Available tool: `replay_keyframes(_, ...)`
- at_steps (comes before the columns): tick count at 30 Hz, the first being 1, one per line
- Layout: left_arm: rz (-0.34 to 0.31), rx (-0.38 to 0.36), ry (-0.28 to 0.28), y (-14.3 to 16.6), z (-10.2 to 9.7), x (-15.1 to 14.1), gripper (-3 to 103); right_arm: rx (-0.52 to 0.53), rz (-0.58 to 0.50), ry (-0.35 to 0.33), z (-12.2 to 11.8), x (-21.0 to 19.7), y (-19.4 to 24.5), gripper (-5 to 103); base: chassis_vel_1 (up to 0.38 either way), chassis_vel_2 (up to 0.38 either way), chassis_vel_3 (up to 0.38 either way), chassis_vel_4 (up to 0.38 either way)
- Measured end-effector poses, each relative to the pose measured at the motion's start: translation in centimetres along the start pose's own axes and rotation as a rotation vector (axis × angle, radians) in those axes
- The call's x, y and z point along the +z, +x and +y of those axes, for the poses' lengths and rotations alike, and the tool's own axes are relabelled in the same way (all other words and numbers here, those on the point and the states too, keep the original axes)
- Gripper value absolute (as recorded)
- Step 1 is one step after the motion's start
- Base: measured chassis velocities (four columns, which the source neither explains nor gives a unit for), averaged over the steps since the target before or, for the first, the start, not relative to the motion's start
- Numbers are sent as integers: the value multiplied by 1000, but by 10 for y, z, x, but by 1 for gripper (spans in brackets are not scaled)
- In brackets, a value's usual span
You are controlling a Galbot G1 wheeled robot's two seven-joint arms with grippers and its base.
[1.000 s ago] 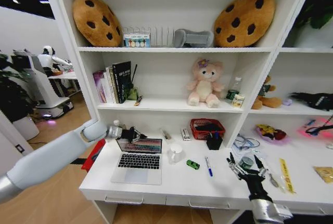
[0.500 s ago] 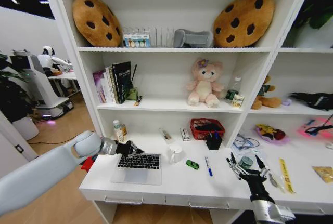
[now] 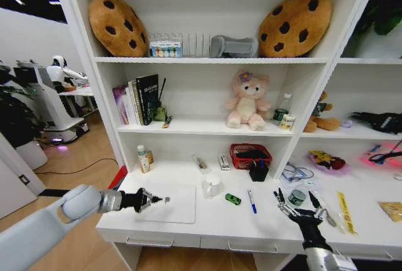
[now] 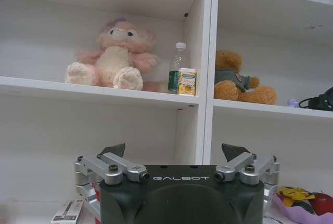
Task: Organize the objects on the table.
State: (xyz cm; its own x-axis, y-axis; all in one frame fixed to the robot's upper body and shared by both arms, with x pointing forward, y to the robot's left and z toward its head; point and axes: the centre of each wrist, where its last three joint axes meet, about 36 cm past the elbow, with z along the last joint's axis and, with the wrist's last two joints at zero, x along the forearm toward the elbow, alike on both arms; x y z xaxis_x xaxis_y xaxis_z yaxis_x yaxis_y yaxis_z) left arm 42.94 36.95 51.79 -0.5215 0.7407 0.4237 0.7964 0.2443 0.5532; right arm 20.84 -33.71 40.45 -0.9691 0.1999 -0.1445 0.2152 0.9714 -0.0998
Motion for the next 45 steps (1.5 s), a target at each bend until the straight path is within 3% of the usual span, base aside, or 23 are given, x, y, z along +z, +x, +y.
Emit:
replay_keyframes(1, -16, -76, 58, -1, -1, 2, 0, 10, -2, 4, -2, -2, 0, 100, 0, 0, 0, 0)
replay_keyframes(2, -16, -76, 58, -1, -1, 2, 0, 10, -2, 4, -2, -2, 0, 100, 0, 0, 0, 0)
replay_keyframes(3, -21, -153, 111, -1, -4, 3, 0, 17, -1, 8, -2, -4, 0, 100, 0, 0, 0, 0)
replay_keyframes(4, -21, -153, 111, -1, -4, 3, 0, 17, -1, 8, -2, -4, 0, 100, 0, 0, 0, 0)
replay_keyframes(6, -3, -388, 298, 1, -17, 5, 0, 20, 18, 18, -4, -8, -3, 100, 0, 0, 0, 0)
replay_keyframes(7, 4, -459, 363, 2, -23, 5, -2, 20, 29, 21, -4, -9, -3, 100, 0, 0, 0, 0)
replay_keyframes(8, 19, -577, 471, 4, -34, 4, 4, 18, 49, 24, -4, -11, -3, 100, 0, 0, 0, 0)
replay_keyframes(9, 19, -577, 471, 4, -34, 4, 4, 18, 49, 24, -4, -11, -3, 100, 0, 0, 0, 0)
replay_keyframes(10, 32, -665, 555, 8, -44, 3, 8, 15, 68, 22, -5, -13, -2, 100, 0, 0, 0, 0)
replay_keyframes(12, 50, -801, 665, 20, -59, 1, 20, 8, 96, 9, -4, -15, -2, 100, 0, 0, 0, 0)
replay_keyframes(13, 50, -801, 665, 20, -59, 1, 20, 8, 96, 9, -4, -15, -2, 100, 0, 0, 0, 0)
replay_keyframes(14, 61, -874, 700, 31, -67, 0, 24, 5, 107, 5, -3, -16, -3, 100, 0, 0, 0, 0)
replay_keyframes(16, 66, -903, 714, 36, -72, 0, 24, 3, 113, 4, -3, -17, -4, 100, 0, 0, 0, 0)
replay_keyframes(19, 83, -1026, 781, 60, -116, -7, 41, -7, 132, 5, -2, -21, -8, 100, 0, 0, 0, 0)
replay_keyframes(22, 88, -1039, 800, 67, -135, -16, 52, -17, 133, 2, -2, -24, -9, 100, 0, 0, 0, 0)
replay_keyframes(26, 101, -1021, 782, 73, -160, -33, 68, -35, 135, -4, 1, -26, -7, 100, 0, 0, 0, 0)
replay_keyframes(31, 99, -1017, 777, 73, -161, -37, 68, -41, 136, -4, 2, -27, -6, 100, 0, 0, 0, 0)
replay_keyframes(32, 81, -1007, 758, 73, -160, -48, 84, -63, 135, 0, 3, -27, -2, 100, 0, 0, 0, 0)
replay_keyframes(36, 58, -1000, 758, 70, -156, -59, 100, -82, 129, 9, 4, -27, 1, 100, 0, 0, 0, 0)
replay_keyframes(45, 54, -998, 820, 73, -160, -93, 100, -97, 118, 36, 11, -31, 7, 100, 0, 0, 0, 0)
